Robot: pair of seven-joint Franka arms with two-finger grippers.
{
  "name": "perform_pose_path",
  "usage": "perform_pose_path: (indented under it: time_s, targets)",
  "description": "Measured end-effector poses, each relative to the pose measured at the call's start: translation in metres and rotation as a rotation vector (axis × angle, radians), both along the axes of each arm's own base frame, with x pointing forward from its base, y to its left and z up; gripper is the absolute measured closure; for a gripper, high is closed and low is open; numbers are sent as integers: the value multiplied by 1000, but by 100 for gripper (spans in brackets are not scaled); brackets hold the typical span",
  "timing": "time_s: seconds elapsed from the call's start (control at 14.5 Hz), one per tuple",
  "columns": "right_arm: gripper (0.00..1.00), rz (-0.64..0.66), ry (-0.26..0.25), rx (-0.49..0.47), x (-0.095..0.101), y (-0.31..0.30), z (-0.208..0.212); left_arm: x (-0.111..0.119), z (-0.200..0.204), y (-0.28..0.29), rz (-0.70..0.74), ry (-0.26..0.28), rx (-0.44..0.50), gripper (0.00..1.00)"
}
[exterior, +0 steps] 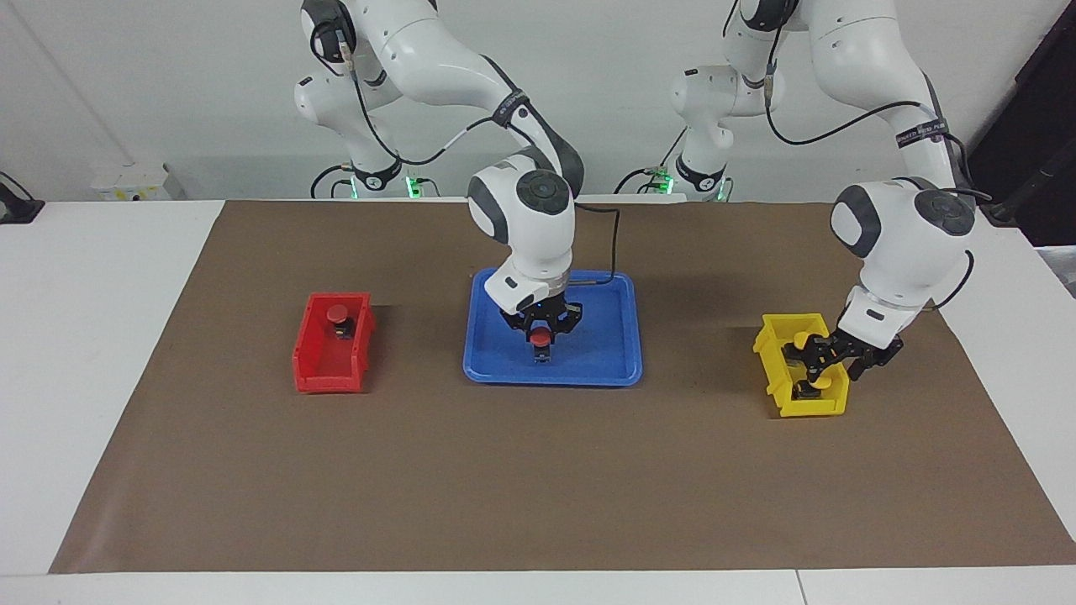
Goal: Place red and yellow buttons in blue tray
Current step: 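Drop the red button in the tray while the left gripper grasps a yellow button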
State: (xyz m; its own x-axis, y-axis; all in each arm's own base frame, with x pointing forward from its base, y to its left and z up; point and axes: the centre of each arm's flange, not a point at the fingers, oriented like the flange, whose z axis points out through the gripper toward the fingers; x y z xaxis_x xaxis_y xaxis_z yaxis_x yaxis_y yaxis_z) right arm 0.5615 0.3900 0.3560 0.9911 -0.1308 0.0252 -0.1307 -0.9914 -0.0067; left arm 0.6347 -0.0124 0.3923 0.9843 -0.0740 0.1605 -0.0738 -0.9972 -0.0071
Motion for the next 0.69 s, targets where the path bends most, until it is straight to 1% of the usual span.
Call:
perform_pose_path:
  time_s: [0.21,0.28,0.34,0.41,0.48,0.55,0.69]
  targets:
    - [58,-12,10,-6,-5,1,-10,0,-5,-1,0,8,-1,25]
    - [53,-11,8,-5,-5,2,-11,0,-6,-1,-1,9,-1,25]
    - [53,-11,6,-3,-5,3,-11,0,-8,-1,0,10,-1,25]
    - [47,-13,1,-1,-4,2,-9,-1,-10,-1,0,10,-1,25]
    - [38,-21,-10,4,1,-1,-3,-2,-13,-1,-1,10,-1,25]
    - [26,-36,-29,11,9,-7,8,-3,-18,-1,-1,7,-1,25]
    - [6,-83,-61,17,33,-43,43,-6,-28,-2,-1,-1,-1,25]
